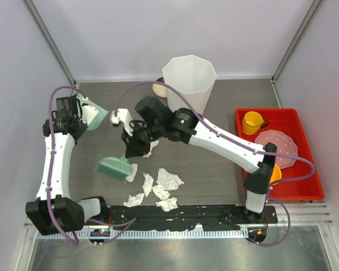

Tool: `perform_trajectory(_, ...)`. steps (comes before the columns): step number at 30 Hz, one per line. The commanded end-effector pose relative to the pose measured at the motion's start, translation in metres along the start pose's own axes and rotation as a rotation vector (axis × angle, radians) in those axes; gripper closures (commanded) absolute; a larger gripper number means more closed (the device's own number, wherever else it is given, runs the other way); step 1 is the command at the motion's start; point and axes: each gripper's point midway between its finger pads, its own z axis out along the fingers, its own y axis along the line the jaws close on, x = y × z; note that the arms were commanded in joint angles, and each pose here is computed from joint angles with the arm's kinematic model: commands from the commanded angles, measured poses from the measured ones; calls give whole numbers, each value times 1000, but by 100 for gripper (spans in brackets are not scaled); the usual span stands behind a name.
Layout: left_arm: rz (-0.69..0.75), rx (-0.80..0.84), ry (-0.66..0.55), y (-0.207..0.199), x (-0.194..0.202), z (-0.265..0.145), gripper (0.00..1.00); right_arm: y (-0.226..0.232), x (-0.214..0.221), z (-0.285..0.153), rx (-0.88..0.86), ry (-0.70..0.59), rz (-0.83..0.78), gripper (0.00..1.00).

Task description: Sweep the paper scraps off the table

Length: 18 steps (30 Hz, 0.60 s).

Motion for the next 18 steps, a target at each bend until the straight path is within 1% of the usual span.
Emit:
perform_trajectory(1,-19,-76,-46,18,-10,-3,100,53,33,-18,-171,82,-82,99)
perform_trajectory(2,-17,-75,-47,18,-10,-3,100,66,50,-19,-223,133,-130,99)
perform_trajectory(3,-19,-77,-50,19,-11,-4,100,73,71,-16,-259,183,-140,99)
perform_trajectory(5,-20,-73,-51,19,-12,-3,100,93,86,-20,-328,222,-160,99)
perform_trajectory(8,-20,-68,-51,19,-14,-1,100,97,100,-18,-358,269,-165,99)
perform_trajectory(9,-23,-68,-55,19,-15,-2,100,98,98,-18,-377,264,-194,99)
perform_trajectory(11,-27,-58,-58,18,-15,-1,100,96,106,-12,-398,298,-201,99)
perform_trajectory(12,-27,-57,-61,17,-15,-2,100,95,102,-10,-400,293,-215,99)
perform_trajectory(14,-24,-52,-58,16,-14,-2,100,89,106,-1,-398,324,-215,99)
perform_trajectory(15,-20,-54,-58,16,-14,-3,100,82,110,11,-388,349,-209,99)
perform_trajectory(18,-19,-63,-57,16,-11,-5,100,66,120,29,-361,406,-198,99)
